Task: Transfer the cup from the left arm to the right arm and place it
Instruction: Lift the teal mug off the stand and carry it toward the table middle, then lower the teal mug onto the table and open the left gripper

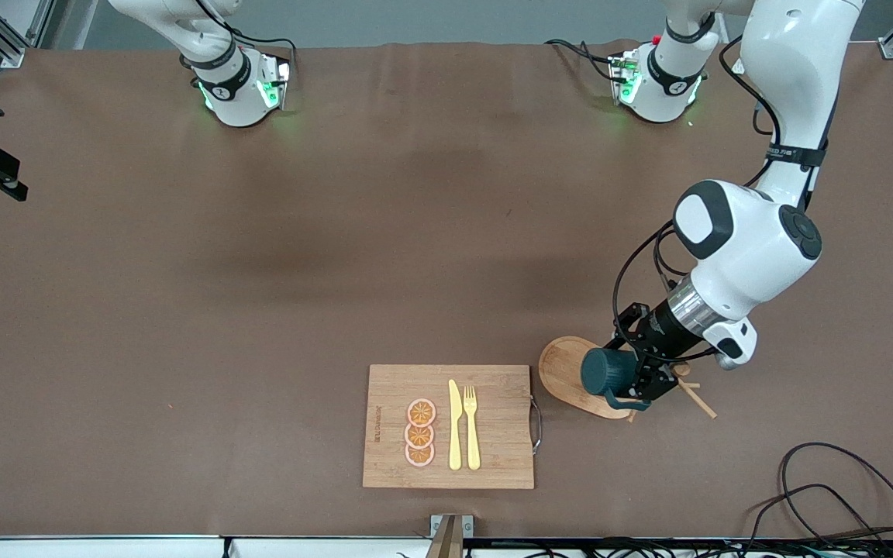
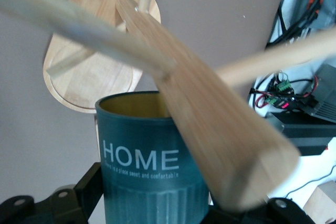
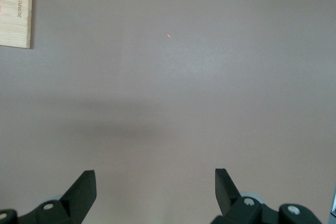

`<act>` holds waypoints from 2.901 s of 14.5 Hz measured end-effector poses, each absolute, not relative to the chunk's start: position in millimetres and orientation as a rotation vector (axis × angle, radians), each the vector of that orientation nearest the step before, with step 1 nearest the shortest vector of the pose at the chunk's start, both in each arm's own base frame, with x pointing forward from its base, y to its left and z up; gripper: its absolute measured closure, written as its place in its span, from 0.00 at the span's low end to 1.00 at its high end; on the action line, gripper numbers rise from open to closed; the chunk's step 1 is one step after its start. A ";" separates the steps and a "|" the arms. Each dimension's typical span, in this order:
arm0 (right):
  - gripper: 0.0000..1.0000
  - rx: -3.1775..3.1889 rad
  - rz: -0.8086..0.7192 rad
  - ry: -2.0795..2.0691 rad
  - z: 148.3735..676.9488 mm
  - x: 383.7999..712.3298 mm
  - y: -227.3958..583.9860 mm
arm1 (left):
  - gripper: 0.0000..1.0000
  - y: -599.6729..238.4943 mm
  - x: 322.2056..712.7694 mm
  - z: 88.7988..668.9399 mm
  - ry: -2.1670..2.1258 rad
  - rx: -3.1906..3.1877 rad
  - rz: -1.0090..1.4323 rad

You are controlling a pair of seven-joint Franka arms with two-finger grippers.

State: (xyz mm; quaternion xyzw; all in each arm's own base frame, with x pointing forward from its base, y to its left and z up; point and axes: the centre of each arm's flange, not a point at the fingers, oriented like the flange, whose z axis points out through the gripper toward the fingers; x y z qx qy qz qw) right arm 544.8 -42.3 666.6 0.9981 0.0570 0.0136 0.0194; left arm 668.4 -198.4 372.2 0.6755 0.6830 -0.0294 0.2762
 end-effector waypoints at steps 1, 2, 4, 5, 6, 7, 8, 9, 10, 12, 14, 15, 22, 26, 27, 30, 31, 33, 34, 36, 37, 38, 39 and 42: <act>0.00 3.098 0.042 0.177 666.5 544.8 -42.3 | 0.15 -204.1 668.1 378.2 1.820 1.818 -0.077; 0.00 3.098 0.042 0.177 666.4 544.9 -42.2 | 0.15 -212.2 666.4 385.6 1.800 1.828 -0.076; 0.00 3.098 0.041 0.177 666.3 544.9 -42.2 | 0.15 -236.6 657.4 402.3 1.740 1.883 -0.062; 0.00 3.098 0.041 0.178 666.2 545.0 -42.1 | 0.15 -253.4 650.3 409.0 1.701 1.925 -0.048; 0.00 3.098 0.041 0.178 666.3 545.0 -42.1 | 0.15 -273.7 641.3 413.9 1.661 1.969 -0.037; 0.00 3.098 0.041 0.177 666.2 545.0 -42.2 | 0.15 -295.5 631.2 416.8 1.621 2.014 -0.025; 0.00 3.098 0.041 0.177 666.2 545.0 -42.2 | 0.15 -320.2 619.6 418.8 1.576 2.064 -0.009; 0.00 3.098 0.041 0.177 666.2 545.0 -42.3 | 0.15 -346.3 606.4 421.0 1.527 2.116 0.014; 0.00 3.098 0.041 0.177 666.1 545.0 -42.3 | 0.15 -373.1 591.4 422.5 1.473 2.173 0.046; 0.00 3.098 0.041 0.177 666.0 545.1 -42.3 | 0.15 -429.5 559.4 420.7 1.354 2.291 0.145; 0.00 3.102 0.040 0.176 665.4 545.4 -42.5 | 0.15 -485.4 531.4 409.2 1.241 2.377 0.255; 0.00 3.107 0.040 0.175 665.2 545.6 -42.5 | 0.15 -511.7 519.1 397.1 1.186 2.413 0.305; 0.00 3.111 0.041 0.169 665.0 545.5 -44.5 | 0.15 -616.2 451.5 265.9 0.806 2.670 0.723; 0.00 3.112 0.040 0.168 664.8 545.6 -44.9 | 0.15 -648.6 387.0 212.9 0.450 2.800 1.107; 0.00 3.112 0.040 0.168 664.8 545.6 -44.9 | 0.15 -654.6 371.8 204.3 0.362 2.817 1.200; 0.00 3.112 0.040 0.168 664.7 545.6 -45.0 | 0.15 -664.3 340.6 186.1 0.130 2.826 1.451; 0.00 3.112 0.040 0.168 664.6 545.7 -45.0 | 0.15 -664.7 333.7 175.5 0.082 2.803 1.525; 0.00 3.112 0.039 0.168 664.4 545.8 -45.0 | 0.15 -662.1 324.2 145.4 0.030 2.697 1.669; 0.00 3.112 0.039 0.168 664.4 545.8 -45.0 | 0.15 -658.9 322.6 131.1 0.017 2.636 1.733; 0.00 3.112 0.039 0.169 664.3 546.0 -44.5 | 0.15 -654.3 322.5 113.5 -0.010 2.563 1.807; 0.00 3.112 0.039 0.170 664.3 546.0 -44.1 | 0.15 -654.3 320.9 109.8 -0.021 2.545 1.825; 0.00 3.112 0.039 0.171 664.2 546.1 -43.9 | 0.15 -654.6 319.2 107.8 -0.022 2.524 1.850; 0.00 3.112 0.039 0.171 664.2 546.1 -43.9 | 0.15 -654.0 317.4 104.3 -0.018 2.498 1.874; 0.00 3.112 0.039 0.171 664.1 546.1 -43.9 | 0.15 -648.1 310.1 78.4 -0.010 2.426 1.902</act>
